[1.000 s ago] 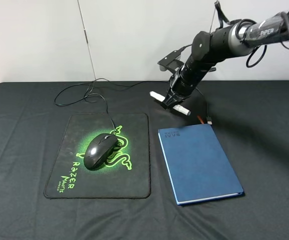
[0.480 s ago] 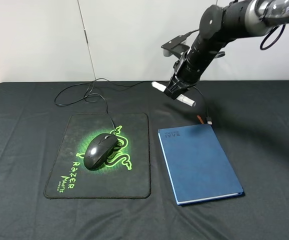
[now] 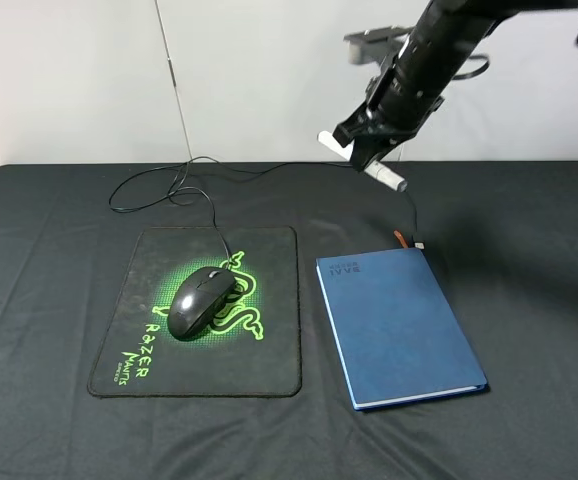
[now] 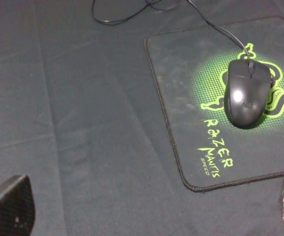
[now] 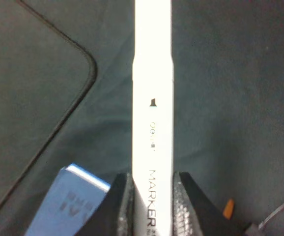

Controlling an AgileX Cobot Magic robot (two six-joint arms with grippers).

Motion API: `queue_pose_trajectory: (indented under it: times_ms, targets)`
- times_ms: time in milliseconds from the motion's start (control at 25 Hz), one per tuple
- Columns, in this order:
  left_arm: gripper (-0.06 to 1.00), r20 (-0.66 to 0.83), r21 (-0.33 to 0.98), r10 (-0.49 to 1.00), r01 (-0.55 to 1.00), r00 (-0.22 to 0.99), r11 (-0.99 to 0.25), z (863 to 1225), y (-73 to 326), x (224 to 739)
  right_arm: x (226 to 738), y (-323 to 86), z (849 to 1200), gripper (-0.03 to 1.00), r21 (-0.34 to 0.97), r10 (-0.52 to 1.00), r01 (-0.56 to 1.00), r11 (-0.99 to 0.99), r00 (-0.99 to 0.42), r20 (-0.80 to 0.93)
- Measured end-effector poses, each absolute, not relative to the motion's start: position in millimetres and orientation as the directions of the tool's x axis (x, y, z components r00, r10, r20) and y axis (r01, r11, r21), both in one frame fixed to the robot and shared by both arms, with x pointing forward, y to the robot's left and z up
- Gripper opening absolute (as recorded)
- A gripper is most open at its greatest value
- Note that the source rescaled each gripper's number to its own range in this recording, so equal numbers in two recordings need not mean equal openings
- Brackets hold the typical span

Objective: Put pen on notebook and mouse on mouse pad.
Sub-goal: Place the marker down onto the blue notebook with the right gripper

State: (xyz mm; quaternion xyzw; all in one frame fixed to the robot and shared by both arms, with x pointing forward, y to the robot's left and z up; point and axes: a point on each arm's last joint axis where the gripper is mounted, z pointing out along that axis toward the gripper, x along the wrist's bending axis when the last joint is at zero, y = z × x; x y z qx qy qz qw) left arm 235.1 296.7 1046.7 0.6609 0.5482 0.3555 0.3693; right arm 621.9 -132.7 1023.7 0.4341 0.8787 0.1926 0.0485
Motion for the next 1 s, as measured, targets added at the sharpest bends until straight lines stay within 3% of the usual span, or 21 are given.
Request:
queue_pose_trajectory:
  times_ms: [240, 520, 1000]
  targets:
    - [1.0, 0.065, 0.878, 0.987, 0.462, 0.146, -0.126, 1046.7, 296.7, 235.1, 597.3, -141.9, 1040.5, 0.0, 0.366, 0.805, 0.775, 0.515, -0.584, 0.106]
    - [1.0, 0.065, 0.878, 0.987, 0.462, 0.146, -0.126, 1046.7, 296.7, 235.1, 557.9, -157.7, 1035.2, 0.0, 0.392, 0.841, 0.803, 0.448, -0.528, 0.119]
    - [1.0, 0.065, 0.878, 0.987, 0.462, 0.146, -0.126, 1046.7, 296.7, 235.1, 502.9, -178.9, 965.1, 0.0, 0.33, 0.909, 0.896, 0.298, -0.372, 0.188]
